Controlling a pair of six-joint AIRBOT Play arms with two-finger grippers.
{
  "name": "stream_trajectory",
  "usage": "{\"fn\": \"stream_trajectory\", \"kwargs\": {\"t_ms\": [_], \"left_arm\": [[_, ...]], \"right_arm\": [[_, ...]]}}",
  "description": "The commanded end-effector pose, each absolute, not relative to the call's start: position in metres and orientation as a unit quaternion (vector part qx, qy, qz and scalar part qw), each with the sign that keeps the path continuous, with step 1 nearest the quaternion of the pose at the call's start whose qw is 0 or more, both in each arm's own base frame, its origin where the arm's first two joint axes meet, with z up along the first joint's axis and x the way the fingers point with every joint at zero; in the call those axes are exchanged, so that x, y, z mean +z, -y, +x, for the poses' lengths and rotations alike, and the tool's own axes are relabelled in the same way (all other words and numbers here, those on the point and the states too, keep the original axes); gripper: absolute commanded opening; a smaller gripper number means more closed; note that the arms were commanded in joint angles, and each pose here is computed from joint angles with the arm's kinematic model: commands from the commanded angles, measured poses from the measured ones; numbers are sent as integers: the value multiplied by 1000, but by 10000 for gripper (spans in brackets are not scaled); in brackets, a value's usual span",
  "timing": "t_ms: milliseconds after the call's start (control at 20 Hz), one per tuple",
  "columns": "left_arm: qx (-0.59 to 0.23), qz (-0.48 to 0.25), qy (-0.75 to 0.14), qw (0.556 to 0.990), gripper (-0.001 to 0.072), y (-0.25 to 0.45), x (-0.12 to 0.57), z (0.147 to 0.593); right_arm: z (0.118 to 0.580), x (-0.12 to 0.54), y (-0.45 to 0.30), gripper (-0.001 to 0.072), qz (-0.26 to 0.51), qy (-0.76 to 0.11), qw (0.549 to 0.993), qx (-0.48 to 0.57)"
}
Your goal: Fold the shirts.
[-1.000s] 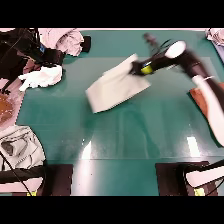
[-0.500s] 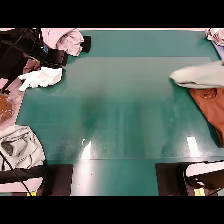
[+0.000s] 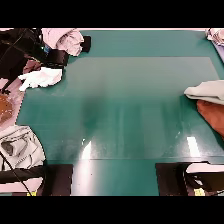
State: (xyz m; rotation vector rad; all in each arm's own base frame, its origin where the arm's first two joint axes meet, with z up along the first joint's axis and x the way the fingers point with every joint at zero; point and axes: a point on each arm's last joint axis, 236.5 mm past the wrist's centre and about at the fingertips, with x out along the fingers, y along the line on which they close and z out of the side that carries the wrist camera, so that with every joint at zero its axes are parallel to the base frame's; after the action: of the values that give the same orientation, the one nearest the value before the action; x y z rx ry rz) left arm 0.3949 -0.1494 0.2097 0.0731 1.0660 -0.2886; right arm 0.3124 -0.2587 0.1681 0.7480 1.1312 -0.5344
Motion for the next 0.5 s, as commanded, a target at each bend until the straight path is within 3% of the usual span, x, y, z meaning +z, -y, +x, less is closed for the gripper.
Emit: {"fn": "stream_trajectory", "kwargs": {"t_ms": [0,350,400,450], "left_arm": [[-149,31,-510,847,24,155,209,391],[-148,33,-514,844,24,154,208,389],[-148,34,-516,843,24,153,208,388],[-148,33,-517,843,24,153,208,388]], "right_arm": [[277,160,266,14,332,-544,713,-294],[224,70,289,19,330,-608,617,-375],[219,56,292,61,334,-611,611,-377],[210,43,296,205,332,-617,600,-386]]}}
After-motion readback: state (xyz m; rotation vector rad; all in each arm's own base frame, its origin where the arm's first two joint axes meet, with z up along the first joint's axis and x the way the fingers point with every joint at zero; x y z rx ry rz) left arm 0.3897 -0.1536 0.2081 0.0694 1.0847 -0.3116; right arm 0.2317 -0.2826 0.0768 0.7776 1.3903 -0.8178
